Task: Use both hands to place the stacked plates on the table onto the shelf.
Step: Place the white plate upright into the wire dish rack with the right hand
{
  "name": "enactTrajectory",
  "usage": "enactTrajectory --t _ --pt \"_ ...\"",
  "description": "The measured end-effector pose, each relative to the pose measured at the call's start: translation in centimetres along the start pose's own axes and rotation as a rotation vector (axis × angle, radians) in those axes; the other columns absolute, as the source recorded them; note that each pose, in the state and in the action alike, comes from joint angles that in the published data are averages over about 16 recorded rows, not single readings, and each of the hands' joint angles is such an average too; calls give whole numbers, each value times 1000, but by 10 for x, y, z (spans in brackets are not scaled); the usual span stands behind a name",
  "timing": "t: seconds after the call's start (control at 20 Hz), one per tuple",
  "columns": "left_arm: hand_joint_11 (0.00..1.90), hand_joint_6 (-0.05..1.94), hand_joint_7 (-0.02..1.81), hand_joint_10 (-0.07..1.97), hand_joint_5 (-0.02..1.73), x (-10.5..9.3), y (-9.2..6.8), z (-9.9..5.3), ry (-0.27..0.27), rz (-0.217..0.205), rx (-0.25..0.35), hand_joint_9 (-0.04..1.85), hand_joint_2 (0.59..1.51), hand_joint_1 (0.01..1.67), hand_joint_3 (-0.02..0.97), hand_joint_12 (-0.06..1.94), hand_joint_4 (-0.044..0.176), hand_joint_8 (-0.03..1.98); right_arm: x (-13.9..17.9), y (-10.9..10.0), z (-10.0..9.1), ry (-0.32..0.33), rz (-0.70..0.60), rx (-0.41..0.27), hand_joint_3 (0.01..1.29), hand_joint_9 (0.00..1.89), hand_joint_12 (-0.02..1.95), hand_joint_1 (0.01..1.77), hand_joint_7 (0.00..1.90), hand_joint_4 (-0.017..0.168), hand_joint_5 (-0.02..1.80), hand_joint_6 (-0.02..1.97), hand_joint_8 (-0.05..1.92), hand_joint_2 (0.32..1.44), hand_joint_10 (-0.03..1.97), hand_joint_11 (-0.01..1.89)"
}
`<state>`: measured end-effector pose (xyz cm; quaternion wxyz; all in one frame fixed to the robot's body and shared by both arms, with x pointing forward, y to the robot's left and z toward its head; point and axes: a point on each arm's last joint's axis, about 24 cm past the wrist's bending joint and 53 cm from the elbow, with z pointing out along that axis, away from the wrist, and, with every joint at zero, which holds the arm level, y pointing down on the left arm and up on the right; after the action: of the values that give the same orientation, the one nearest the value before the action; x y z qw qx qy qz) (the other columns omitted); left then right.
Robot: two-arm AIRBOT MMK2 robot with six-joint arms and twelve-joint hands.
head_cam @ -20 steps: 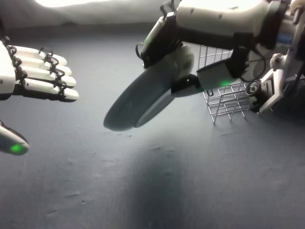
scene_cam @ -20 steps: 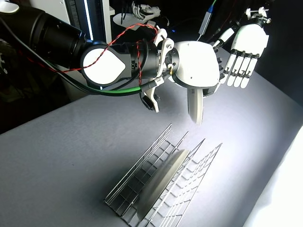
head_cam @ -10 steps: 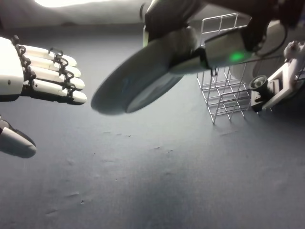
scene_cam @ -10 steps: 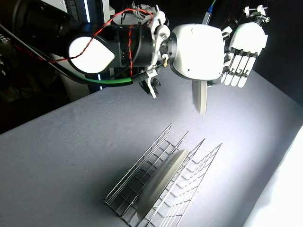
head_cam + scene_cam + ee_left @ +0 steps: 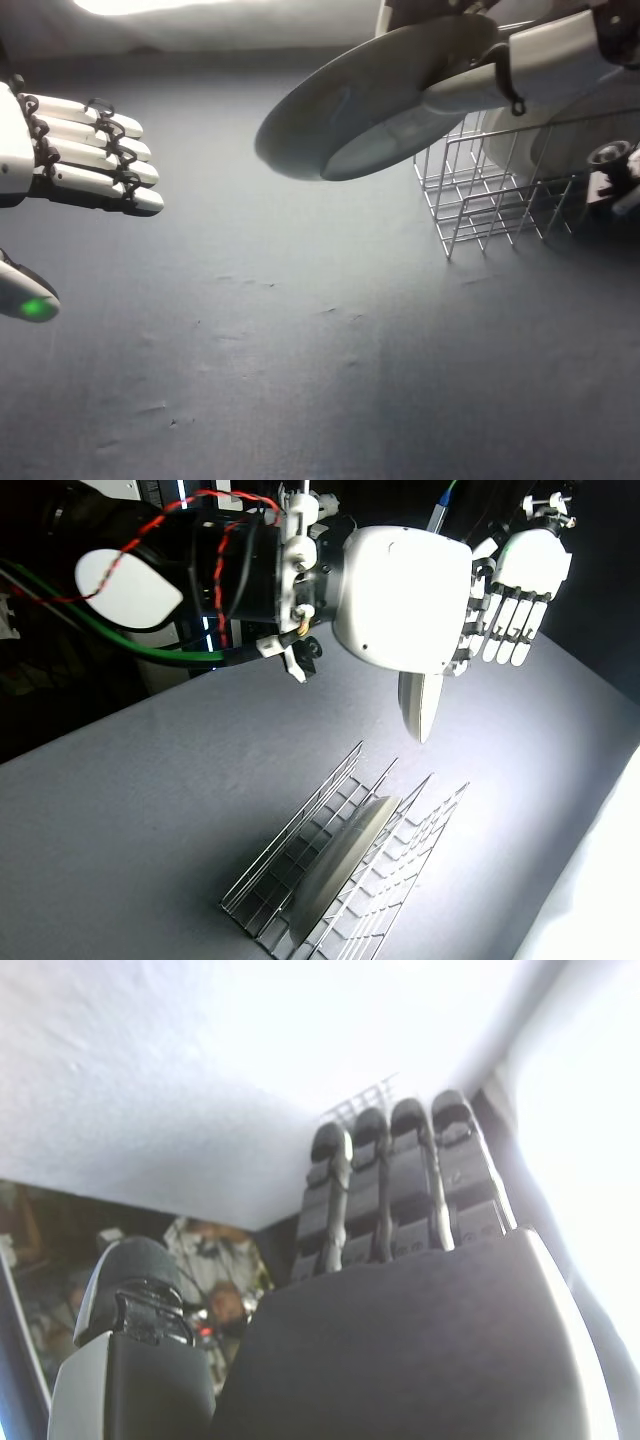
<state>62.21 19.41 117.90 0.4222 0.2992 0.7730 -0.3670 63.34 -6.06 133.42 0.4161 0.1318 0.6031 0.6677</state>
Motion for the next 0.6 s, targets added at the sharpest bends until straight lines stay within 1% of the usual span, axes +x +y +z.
enactTrajectory --t 0.2,0.6 --pt "23 2 129 8 168 -1 1 1 -2 1 4 70 1144 13 -5 17 5 13 -8 -2 -10 -19 4 23 13 1108 1008 1403 1107 -8 981 730 735 950 917 995" --pt "21 2 88 8 126 -5 -3 4 -9 7 22 44 1144 14 -5 17 5 13 -17 -7 -28 -40 -6 65 13 1065 1039 1404 1120 -7 980 730 739 956 951 962"
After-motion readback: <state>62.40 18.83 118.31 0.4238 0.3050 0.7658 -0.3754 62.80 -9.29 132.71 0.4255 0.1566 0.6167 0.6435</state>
